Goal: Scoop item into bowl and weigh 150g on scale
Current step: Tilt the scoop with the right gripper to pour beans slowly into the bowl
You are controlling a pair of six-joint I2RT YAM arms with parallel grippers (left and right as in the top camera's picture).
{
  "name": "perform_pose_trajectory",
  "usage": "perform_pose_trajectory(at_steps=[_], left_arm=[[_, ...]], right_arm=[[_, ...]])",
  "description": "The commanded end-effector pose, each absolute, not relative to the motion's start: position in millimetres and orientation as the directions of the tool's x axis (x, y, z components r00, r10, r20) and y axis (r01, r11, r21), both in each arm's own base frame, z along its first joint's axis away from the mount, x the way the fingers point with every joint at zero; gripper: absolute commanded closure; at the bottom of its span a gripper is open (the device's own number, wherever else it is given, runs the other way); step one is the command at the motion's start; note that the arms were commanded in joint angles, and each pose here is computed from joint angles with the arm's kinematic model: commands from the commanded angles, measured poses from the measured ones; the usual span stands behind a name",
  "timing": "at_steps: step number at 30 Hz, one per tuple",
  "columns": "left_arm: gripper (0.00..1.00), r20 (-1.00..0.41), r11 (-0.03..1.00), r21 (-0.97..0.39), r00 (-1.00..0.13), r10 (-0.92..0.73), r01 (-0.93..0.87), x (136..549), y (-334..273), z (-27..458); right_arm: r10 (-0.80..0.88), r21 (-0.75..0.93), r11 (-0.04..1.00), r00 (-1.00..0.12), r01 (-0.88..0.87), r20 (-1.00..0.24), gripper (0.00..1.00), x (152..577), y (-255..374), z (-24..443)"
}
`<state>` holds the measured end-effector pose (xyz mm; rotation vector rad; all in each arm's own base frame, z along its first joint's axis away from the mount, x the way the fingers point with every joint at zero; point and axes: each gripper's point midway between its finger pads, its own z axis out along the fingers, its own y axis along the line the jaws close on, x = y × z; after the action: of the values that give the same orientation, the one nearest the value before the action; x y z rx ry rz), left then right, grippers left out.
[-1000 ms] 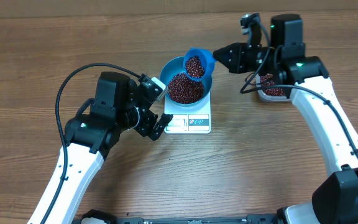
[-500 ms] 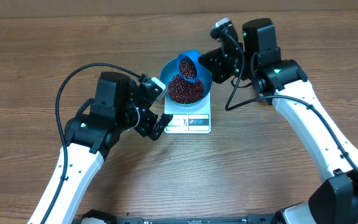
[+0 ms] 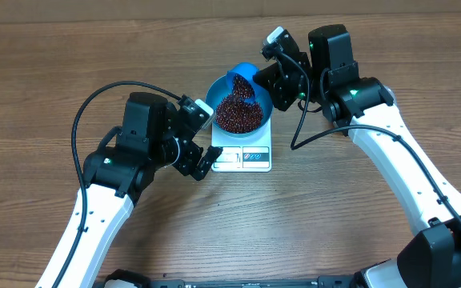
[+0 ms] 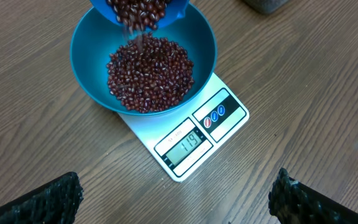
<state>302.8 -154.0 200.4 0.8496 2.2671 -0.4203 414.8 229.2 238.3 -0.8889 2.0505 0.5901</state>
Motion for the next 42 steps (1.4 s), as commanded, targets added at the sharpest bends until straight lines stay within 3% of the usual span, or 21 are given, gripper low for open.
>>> perform_pose_trajectory(at_steps=[1, 13, 42], left_arm=[[0.01, -0.685, 0.724, -0.069, -0.56, 0.467, 0.687, 301.6, -155.1, 196.0], [0.0, -0.685, 0.724, -0.069, -0.56, 0.467, 0.687, 301.6, -155.1, 196.0], [0.01, -0.685, 0.724, -0.069, -0.56, 0.467, 0.687, 301.6, -155.1, 196.0]], right_arm=[[-0.381, 0.027, 0.628, -0.338, -0.778, -0.861, 0.96, 414.1, 231.3, 271.4], [-0.424, -0.035, 0.6, -0.281, -0.799, -0.861, 0.96, 414.3, 231.4, 271.7], [-0.427, -0.025, 0.6, -0.294, -0.8, -0.855, 0.96, 412.4, 230.8, 268.8]])
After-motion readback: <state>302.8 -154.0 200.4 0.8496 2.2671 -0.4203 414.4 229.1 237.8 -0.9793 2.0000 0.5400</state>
